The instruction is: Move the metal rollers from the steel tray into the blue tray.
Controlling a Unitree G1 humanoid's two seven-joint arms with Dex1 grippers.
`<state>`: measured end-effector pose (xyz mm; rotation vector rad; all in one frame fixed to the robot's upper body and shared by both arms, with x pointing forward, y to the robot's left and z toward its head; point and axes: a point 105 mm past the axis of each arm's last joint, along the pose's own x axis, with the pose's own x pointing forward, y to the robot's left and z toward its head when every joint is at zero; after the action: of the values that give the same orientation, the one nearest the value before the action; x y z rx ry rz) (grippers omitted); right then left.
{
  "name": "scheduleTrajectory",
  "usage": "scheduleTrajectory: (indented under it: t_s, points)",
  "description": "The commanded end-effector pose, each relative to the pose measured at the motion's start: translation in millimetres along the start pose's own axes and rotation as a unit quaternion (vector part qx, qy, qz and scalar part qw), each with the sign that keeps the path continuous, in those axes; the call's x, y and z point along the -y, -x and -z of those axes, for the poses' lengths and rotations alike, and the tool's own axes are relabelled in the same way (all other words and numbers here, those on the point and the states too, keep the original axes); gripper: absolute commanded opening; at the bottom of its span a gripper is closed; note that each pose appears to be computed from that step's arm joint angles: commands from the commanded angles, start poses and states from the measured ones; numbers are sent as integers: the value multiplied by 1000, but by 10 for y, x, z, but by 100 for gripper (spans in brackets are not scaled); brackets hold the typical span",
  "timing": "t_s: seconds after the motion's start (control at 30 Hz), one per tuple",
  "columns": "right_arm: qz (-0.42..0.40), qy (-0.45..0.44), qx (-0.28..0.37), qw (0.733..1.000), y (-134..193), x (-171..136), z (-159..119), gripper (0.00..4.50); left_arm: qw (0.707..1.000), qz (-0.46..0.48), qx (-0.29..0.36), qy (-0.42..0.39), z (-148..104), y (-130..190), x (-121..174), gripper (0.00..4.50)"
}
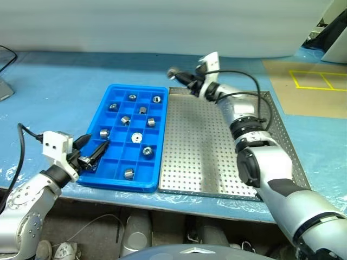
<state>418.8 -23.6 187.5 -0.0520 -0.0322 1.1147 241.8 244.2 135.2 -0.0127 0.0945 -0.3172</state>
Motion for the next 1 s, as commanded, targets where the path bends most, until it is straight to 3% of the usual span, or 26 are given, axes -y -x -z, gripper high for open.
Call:
scheduleTrajectory:
  t_s: [0.03,0.2,0.43,0.57,0.77,1.0]
  points:
    - [-153,43,-52,986,-134,-532,219,61,998,-42,25,-37,-171,193,-108,359]
    - [-260,29,-73,963,-236,-956,371,61,995,-88,24,-49,-144,380,-163,359]
    - [-322,30,-60,945,-439,-1369,372,61,992,-115,20,-49,-104,521,-185,359]
    - [-310,32,-58,948,-596,-1517,440,61,992,-118,22,-47,-102,530,-156,359]
    - [-240,29,-54,969,-759,-1408,495,61,992,-115,25,-47,-117,491,-98,359]
    - [-230,33,-74,970,-575,-1110,488,61,994,-102,26,-42,-113,406,-57,359]
